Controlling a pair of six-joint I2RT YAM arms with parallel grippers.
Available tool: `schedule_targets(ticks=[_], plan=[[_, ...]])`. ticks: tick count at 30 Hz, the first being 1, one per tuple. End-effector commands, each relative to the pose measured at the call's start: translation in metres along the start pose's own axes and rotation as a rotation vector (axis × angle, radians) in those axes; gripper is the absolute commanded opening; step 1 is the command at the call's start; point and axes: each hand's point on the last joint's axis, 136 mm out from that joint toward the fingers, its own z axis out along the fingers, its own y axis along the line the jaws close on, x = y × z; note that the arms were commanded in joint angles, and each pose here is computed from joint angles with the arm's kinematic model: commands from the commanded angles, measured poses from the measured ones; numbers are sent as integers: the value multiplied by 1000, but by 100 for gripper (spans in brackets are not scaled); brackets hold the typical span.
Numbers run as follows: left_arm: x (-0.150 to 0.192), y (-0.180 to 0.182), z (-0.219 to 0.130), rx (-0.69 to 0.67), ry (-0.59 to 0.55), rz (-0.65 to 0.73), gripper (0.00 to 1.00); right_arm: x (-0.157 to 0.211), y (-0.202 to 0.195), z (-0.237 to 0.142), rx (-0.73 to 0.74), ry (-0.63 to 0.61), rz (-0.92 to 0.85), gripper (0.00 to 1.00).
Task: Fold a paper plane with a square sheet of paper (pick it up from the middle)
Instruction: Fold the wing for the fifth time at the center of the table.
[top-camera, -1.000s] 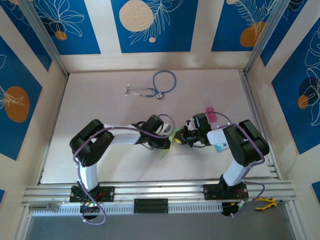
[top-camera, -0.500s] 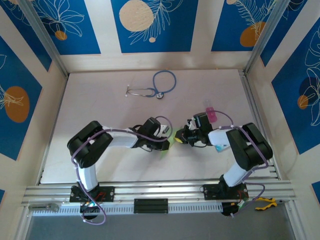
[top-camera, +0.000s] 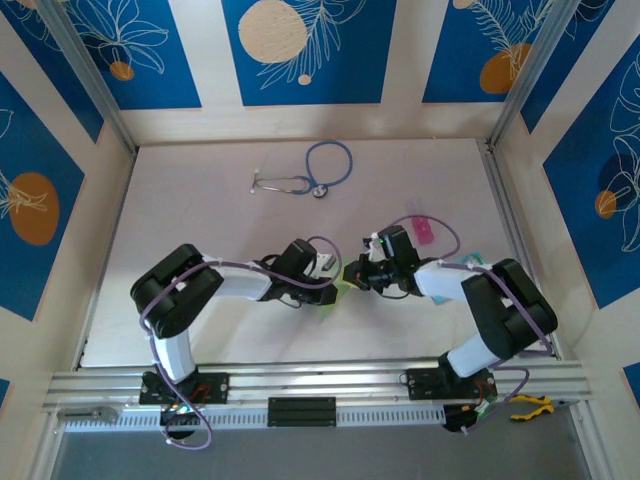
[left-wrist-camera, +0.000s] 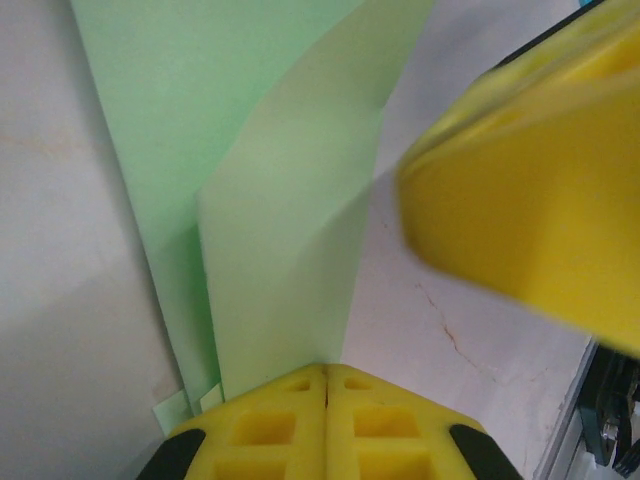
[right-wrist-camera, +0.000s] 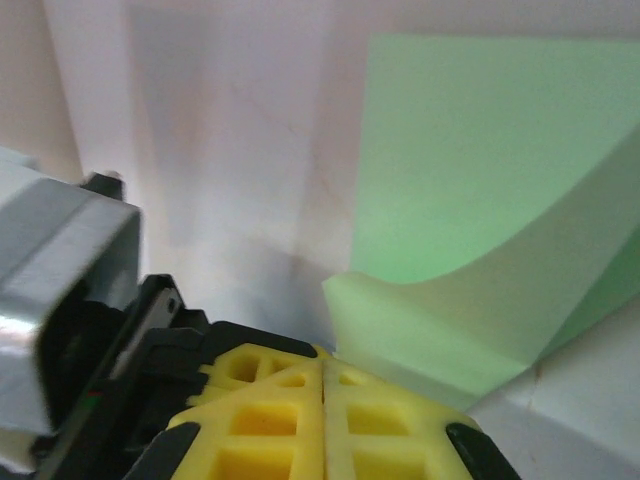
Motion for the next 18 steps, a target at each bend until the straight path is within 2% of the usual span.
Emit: schedule_targets(ticks=[1,4,8,18], plan=[[41,30,1,-88,119,-88,0,1,7,9,6,29,-50,6],[44,32,0,-95,119,-92,0,2,2,15,38,40,-48,5],[45,34,-1,-101,117,-97,0,-1,-24,20,110,19,6,4],[55,45,-1,-133,139,-99,0,-22,-49,16,95,-33,91,5]])
